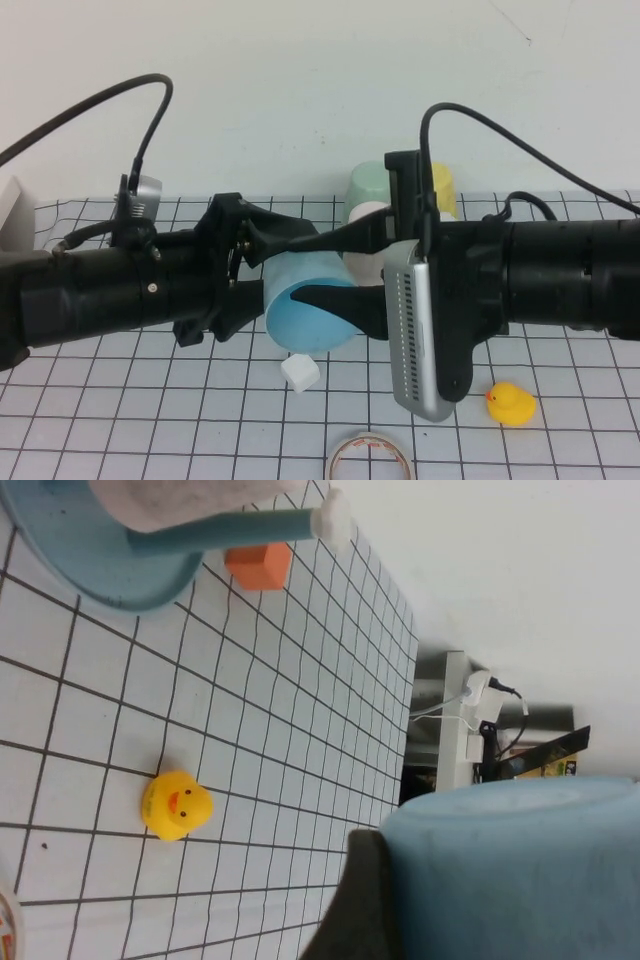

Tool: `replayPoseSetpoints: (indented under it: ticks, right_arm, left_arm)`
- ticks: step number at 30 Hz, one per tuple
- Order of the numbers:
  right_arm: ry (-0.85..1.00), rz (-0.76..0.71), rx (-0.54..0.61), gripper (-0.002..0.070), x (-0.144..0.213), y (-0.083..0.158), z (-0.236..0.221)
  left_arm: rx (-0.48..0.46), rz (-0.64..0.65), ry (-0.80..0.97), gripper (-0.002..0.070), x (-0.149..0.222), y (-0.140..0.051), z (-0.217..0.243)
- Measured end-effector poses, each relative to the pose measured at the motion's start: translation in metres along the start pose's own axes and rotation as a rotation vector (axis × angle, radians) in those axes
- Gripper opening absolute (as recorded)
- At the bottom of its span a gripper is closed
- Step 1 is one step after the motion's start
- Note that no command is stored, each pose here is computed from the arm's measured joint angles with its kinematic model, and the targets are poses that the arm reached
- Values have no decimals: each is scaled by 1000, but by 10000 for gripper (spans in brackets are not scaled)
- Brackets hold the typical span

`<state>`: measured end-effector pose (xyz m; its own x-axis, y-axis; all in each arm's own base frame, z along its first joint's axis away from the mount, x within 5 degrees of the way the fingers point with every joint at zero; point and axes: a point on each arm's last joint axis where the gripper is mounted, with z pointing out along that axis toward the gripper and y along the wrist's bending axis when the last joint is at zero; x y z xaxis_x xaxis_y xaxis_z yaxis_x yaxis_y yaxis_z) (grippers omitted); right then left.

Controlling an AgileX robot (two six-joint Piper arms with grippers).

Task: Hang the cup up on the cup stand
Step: Adjust the cup with two arms

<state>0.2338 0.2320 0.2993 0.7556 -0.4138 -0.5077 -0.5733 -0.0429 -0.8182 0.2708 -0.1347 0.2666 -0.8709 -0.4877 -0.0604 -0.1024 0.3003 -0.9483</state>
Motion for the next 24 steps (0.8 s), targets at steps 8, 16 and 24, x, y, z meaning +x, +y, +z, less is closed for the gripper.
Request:
replayPoseSetpoints:
  ticks: [8,16,24]
  right_arm:
    - [28,74,6,342,3,0,0]
    - [-60,133,38,342,-18,-10,-15]
    - [48,488,218,318,-30,-34,-49]
  left_arm:
    - [-16,17,-22,566,-2,1,0]
    - [-34,209,-70,564,-12,1,-4]
    - [46,698,-156,564,-31,-50,-7]
